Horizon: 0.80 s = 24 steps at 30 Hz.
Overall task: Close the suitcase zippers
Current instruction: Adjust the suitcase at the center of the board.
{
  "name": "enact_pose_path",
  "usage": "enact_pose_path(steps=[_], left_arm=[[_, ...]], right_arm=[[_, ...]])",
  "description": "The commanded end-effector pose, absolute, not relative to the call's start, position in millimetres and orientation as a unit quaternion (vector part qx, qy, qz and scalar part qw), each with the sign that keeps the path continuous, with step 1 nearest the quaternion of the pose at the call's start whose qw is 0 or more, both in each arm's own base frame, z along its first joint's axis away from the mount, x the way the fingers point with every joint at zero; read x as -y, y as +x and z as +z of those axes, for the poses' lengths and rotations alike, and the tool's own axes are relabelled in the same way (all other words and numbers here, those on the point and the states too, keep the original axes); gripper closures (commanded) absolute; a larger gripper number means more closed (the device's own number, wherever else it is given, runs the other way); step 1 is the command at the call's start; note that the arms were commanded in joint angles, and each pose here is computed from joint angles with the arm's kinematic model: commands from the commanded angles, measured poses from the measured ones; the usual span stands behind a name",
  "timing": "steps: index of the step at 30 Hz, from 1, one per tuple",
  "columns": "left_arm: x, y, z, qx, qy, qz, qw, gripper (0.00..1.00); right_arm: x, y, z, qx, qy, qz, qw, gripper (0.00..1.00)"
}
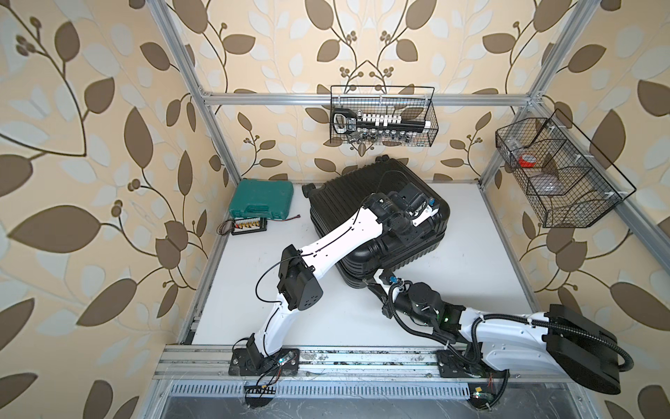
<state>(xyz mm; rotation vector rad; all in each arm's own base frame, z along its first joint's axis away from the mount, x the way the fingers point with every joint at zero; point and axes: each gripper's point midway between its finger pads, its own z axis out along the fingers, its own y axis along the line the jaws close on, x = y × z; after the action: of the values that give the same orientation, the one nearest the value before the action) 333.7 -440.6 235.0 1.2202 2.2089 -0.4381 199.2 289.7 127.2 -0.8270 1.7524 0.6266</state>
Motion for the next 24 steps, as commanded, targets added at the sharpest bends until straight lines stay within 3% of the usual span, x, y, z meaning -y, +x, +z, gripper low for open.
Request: enact_pose_path(steps=[1,22,24], left_arm=[[468,365,328,-0.775,0.4,-0.224,0.435,1.0],[509,351,336,-0.762,0.356,-0.366,0.399,1.0],[504,352,338,-0.764,0.359,-0.352,0.405,0.92]], right_arm=[[-319,177,159,-0.69,-0.366,0.333,0.529,1.0],[-326,174,163,-0.702,-0.329,0.345,0.53,1.0],[-319,178,156,-0.716,-0.318,0.329,0.527,1.0]])
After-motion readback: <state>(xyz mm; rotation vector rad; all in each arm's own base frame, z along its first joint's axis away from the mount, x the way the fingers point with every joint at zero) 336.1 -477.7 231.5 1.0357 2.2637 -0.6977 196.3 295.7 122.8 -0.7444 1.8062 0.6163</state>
